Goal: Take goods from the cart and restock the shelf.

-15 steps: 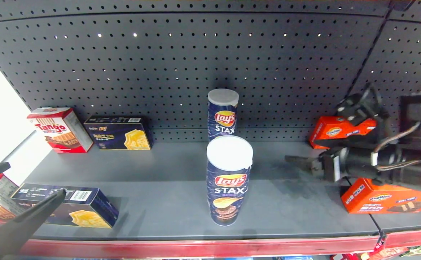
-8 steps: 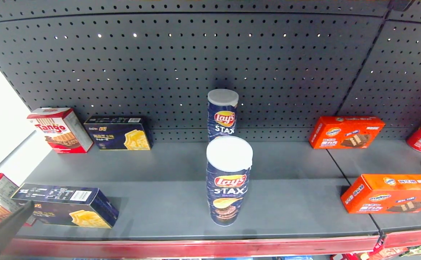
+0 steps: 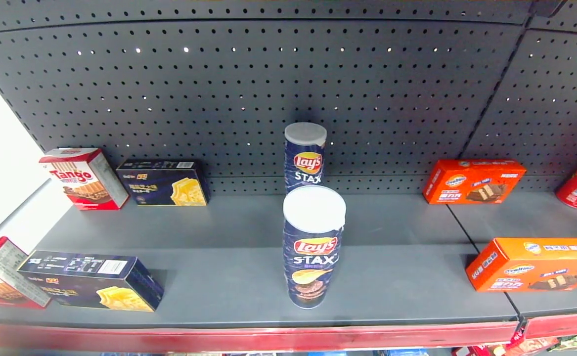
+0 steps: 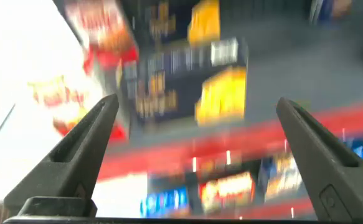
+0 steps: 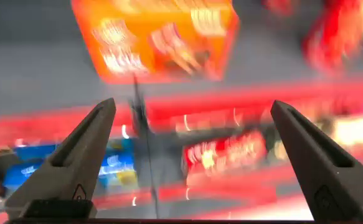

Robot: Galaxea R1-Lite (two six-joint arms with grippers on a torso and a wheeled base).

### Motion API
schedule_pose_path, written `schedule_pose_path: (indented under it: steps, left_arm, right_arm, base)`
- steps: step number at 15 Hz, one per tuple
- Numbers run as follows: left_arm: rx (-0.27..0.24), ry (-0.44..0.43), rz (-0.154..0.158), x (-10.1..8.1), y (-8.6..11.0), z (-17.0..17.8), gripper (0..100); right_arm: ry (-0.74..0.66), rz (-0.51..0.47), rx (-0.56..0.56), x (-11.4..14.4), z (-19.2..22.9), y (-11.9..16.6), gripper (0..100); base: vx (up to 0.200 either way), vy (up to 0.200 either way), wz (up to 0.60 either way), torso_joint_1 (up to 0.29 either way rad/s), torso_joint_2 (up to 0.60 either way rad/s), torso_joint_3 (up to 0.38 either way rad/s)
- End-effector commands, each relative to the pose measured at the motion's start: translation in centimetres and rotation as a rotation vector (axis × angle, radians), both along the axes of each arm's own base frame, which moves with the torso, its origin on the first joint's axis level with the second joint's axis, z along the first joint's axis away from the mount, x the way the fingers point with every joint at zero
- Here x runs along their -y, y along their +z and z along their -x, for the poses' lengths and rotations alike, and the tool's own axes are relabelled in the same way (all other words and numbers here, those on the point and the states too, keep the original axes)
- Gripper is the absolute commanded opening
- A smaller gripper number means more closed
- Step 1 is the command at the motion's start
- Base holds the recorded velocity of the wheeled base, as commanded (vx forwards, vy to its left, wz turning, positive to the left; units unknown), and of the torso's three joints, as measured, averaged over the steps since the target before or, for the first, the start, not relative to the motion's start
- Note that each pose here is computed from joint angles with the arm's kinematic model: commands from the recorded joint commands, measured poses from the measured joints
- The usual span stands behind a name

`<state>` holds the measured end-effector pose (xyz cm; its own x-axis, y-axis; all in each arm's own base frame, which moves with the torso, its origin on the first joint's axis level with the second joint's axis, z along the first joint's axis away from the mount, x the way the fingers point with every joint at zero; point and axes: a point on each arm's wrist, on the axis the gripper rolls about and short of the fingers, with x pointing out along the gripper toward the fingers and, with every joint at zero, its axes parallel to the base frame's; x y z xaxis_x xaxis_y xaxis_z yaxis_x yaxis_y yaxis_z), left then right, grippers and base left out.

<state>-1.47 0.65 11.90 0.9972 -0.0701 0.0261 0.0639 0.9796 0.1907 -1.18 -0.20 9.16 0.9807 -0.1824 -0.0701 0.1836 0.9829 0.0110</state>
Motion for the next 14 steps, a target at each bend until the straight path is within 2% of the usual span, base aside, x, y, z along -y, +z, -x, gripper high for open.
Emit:
schedule_pose_path:
  steps: [1,3,4,5,6,7,8,10,11,12,13,14]
  left_arm:
    - [0.038,-0.001,0.012,-0.2,-1.2,0.7,100]
    - [0.002,-0.004,0.006,-0.1,-2.4,0.4,100]
    - [-0.019,-0.036,0.002,0.0,-3.3,0.1,100]
    - [-0.053,-0.135,0.0,0.3,-3.7,0.1,100]
    - [-0.065,-0.195,0.008,0.4,-3.8,0.2,100]
    - [-0.065,-0.195,0.008,0.4,-3.8,0.2,100]
    - [-0.112,-0.33,0.027,0.5,-4.0,0.3,100]
    - [-0.119,-0.489,0.025,0.2,-4.1,0.2,100]
    - [-0.115,-0.48,0.026,0.1,-4.1,0.2,100]
    - [-0.108,-0.376,0.033,0.0,-4.1,0.2,100]
    - [-0.084,-0.239,0.062,0.0,-4.2,0.4,100]
    - [-0.073,-0.178,0.085,0.0,-4.2,0.5,100]
  right_arm:
    - [0.029,-0.042,-0.006,-0.1,0.3,-1.3,100]
    - [0.066,-0.003,-0.022,-0.2,0.3,-1.4,100]
    - [0.083,0.017,-0.026,-0.2,0.3,-1.4,100]
    - [0.08,0.017,-0.026,-0.2,0.3,-1.4,100]
    - [0.08,0.017,-0.026,-0.2,0.3,-1.4,100]
    - [0.08,0.017,-0.026,-0.2,0.3,-1.4,100]
    - [0.08,0.02,-0.028,-0.2,0.3,-1.4,100]
    - [0.08,0.02,-0.028,-0.2,0.3,-1.4,100]
    - [0.08,0.02,-0.028,-0.2,0.3,-1.4,100]
    - [0.08,0.018,-0.026,-0.2,0.3,-1.4,100]
    - [0.078,0.017,-0.026,-0.2,0.3,-1.4,100]
    - [0.078,0.017,-0.026,-0.2,0.3,-1.4,100]
  base:
    - [0.0,0.0,0.0,0.0,0.0,0.0]
    - [0.0,0.0,0.0,0.0,0.0,0.0]
    - [0.0,0.0,0.0,0.0,0.0,0.0]
    - [0.0,0.0,0.0,0.0,0.0,0.0]
    - [0.0,0.0,0.0,0.0,0.0,0.0]
    - [0.0,0.0,0.0,0.0,0.0,0.0]
    - [0.0,0.0,0.0,0.0,0.0,0.0]
    - [0.0,0.0,0.0,0.0,0.0,0.0]
    - [0.0,0.0,0.0,0.0,0.0,0.0]
    - [0.0,0.0,0.0,0.0,0.0,0.0]
    - [0.0,0.0,0.0,0.0,0.0,0.0]
    - [0.0,0.0,0.0,0.0,0.0,0.0]
